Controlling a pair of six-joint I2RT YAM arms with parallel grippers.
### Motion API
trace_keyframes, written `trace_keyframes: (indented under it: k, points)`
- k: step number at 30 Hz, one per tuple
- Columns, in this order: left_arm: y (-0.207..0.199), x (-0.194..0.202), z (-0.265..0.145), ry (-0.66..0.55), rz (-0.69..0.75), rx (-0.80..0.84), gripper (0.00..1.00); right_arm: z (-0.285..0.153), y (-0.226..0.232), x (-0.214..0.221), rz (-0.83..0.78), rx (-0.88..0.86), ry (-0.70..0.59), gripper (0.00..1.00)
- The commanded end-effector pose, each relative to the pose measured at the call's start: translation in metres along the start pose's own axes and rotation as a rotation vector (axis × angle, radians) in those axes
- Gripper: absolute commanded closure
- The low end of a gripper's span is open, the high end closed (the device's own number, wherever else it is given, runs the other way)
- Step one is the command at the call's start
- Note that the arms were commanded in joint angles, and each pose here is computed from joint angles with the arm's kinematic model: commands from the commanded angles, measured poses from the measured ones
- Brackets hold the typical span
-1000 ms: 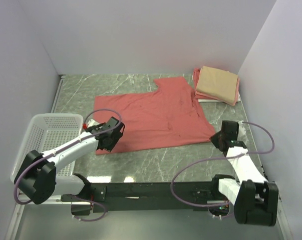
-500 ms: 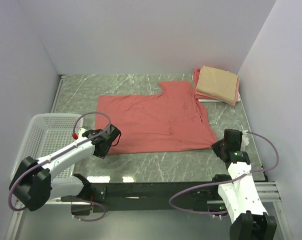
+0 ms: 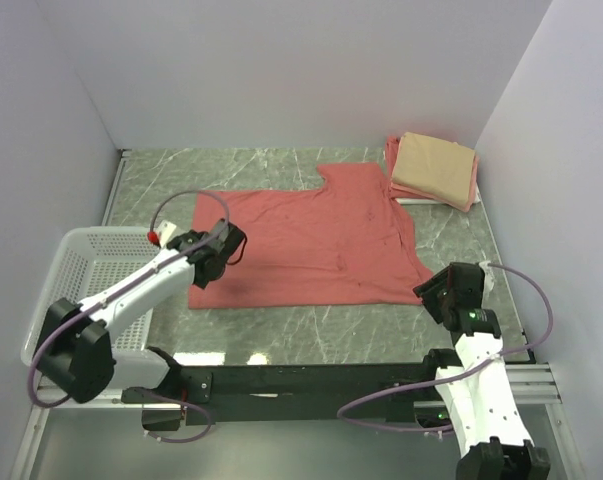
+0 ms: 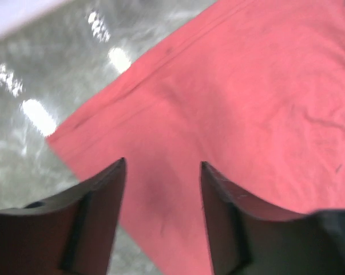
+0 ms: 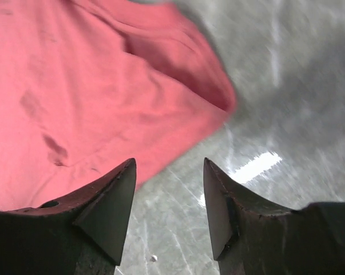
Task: Fold and stack the t-shirts
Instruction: Fold the tshirt
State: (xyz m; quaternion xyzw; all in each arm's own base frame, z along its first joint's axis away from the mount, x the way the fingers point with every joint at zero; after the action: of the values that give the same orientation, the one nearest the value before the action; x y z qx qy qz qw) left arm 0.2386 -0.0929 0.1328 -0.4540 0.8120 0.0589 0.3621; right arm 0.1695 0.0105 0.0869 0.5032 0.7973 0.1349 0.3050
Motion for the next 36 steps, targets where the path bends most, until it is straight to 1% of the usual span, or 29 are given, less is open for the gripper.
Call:
trace_keyframes:
  k: [1,2,3,4,5,6,7,8,9,10,12,13,18,24,26,27,30,36]
  points:
    - [-0.014,-0.025,0.007,-0.077,0.146,-0.019,0.43,-0.011,0.043,-0.025,-0.108,-0.147,-0.081,0.42]
    - [-0.017,-0.026,0.016,-0.069,0.164,-0.039,0.45,-0.016,0.058,-0.029,-0.135,-0.182,-0.090,0.43]
    - [-0.023,-0.028,0.019,-0.063,0.183,-0.031,0.47,-0.013,0.064,-0.029,-0.176,-0.182,-0.074,0.43]
    - [-0.023,-0.026,0.026,-0.049,0.242,-0.044,0.51,-0.013,0.073,-0.031,-0.197,-0.190,-0.084,0.43]
    - [-0.028,-0.031,0.030,-0.043,0.236,-0.043,0.53,-0.019,0.090,-0.038,-0.215,-0.202,-0.108,0.43]
    - [-0.030,-0.031,0.034,-0.042,0.250,-0.048,0.55,-0.015,0.100,-0.023,-0.292,-0.190,-0.067,0.43]
    - [-0.030,-0.029,0.041,-0.032,0.295,-0.065,0.58,-0.013,0.107,-0.024,-0.320,-0.169,-0.091,0.43]
    - [-0.030,-0.032,0.046,-0.030,0.294,-0.080,0.60,-0.018,0.124,-0.024,-0.343,-0.189,-0.101,0.43]
    - [-0.036,-0.034,0.048,-0.022,0.293,-0.070,0.62,-0.010,0.130,-0.012,-0.383,-0.171,-0.068,0.43]
    - [-0.037,-0.031,0.054,-0.008,0.335,-0.080,0.63,-0.007,0.138,-0.009,-0.395,-0.179,-0.067,0.43]
    - [-0.044,-0.033,0.061,0.003,0.336,-0.081,0.65,0.005,0.148,-0.002,-0.420,-0.174,-0.038,0.43]
    - [-0.045,-0.029,0.067,0.015,0.349,-0.099,0.65,0.007,0.155,0.004,-0.434,-0.194,-0.022,0.44]
    - [-0.061,-0.029,0.081,0.039,0.352,-0.110,0.66,0.032,0.169,0.023,-0.514,-0.173,0.034,0.44]
    - [-0.058,-0.018,0.090,0.076,0.334,-0.161,0.66,0.048,0.178,0.037,-0.564,-0.158,0.074,0.45]
    - [-0.052,-0.015,0.089,0.086,0.319,-0.174,0.64,0.052,0.180,0.040,-0.572,-0.154,0.080,0.45]
    - [-0.049,-0.014,0.089,0.086,0.306,-0.184,0.59,0.053,0.181,0.040,-0.570,-0.157,0.081,0.45]
    - [-0.041,-0.012,0.089,0.090,0.300,-0.195,0.54,0.057,0.181,0.044,-0.578,-0.154,0.095,0.46]
    - [-0.032,-0.001,0.096,0.108,0.302,-0.231,0.55,0.061,0.180,0.050,-0.578,-0.165,0.117,0.46]
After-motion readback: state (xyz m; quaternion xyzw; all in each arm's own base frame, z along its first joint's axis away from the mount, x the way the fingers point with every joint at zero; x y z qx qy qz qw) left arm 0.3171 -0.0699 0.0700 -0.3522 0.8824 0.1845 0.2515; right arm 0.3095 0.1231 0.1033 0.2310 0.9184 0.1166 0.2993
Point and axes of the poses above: each gripper's point midway between its finger pads, its own z axis out along the fingers, its own y axis along the line the jaws close on, x = y × z, the point moved 4 cm from there along -z, back along the fingers, and after that the axes turned 8 degrees about z, right-handed, at the moved point
